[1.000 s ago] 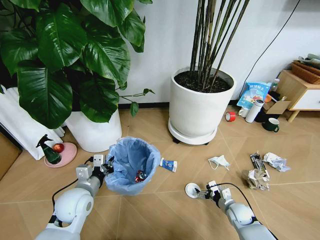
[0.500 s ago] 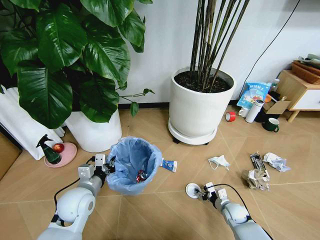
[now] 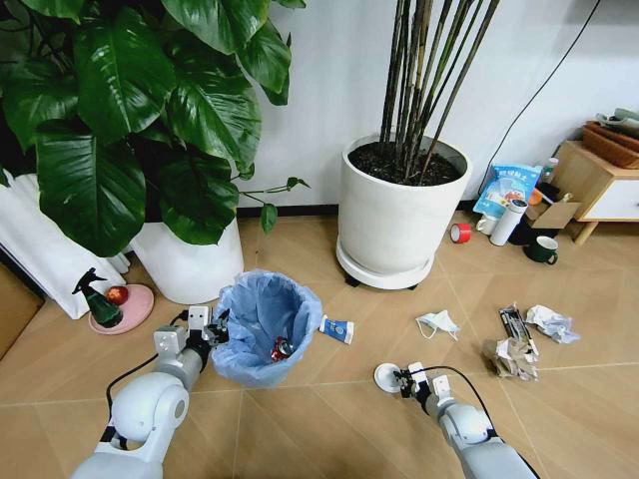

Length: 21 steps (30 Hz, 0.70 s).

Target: Pick up the trash bin and place the garbage on the floor into it.

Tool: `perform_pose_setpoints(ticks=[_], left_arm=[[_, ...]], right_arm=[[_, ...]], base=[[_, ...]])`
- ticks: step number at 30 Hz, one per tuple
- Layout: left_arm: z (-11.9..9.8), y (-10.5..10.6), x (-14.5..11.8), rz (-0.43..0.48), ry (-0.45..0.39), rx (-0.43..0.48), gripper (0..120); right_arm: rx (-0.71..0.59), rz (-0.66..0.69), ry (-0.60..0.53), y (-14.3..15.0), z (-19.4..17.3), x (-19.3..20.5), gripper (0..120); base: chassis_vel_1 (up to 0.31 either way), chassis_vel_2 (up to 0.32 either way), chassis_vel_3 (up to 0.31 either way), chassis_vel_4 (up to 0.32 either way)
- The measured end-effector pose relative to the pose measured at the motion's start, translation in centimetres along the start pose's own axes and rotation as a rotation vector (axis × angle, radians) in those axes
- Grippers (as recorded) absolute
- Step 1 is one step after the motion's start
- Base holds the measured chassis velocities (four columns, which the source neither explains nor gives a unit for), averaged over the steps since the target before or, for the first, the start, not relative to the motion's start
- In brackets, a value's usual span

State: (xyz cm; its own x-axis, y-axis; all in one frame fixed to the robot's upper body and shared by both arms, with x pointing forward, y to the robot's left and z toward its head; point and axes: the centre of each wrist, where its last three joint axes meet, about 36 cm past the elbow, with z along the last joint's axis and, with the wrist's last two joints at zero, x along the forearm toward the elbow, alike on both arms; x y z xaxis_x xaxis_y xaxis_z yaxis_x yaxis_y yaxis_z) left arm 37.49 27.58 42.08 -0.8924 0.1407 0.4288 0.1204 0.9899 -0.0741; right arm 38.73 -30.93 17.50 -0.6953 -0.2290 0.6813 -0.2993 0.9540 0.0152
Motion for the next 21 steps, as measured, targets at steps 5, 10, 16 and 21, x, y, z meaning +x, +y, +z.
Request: perform_pose_setpoints(ticks=[5,10,16,21], left_arm=[[0.0,0.4,-0.2,-0.007,0.003,-0.003,0],[0.0,0.7,-0.6,-0.010,0.007,-0.004,0],[0.0,1.0,-1.3,-0.013,0.010,-0.005,0],[0.4,1.3,-2.8,-0.015,0.030,-0.006,0]], right_arm=[[-0.021,0.007,-0.019,0.1,-0.8,0.2,0],[-0.031,0.008,-0.084,-0.1,-3.0,0.7,0],[-0.043,-0.002,-0.186,-0.2,-6.5,1.7,0],[-0.053,-0.036,-0.306,0.1,-11.6,3.9,0]], base=[[0.000,0.000,0.000,0.000],[0.000,0.000,0.000,0.000],[0.000,0.000,0.000,0.000],[0.000,0.000,0.000,0.000]])
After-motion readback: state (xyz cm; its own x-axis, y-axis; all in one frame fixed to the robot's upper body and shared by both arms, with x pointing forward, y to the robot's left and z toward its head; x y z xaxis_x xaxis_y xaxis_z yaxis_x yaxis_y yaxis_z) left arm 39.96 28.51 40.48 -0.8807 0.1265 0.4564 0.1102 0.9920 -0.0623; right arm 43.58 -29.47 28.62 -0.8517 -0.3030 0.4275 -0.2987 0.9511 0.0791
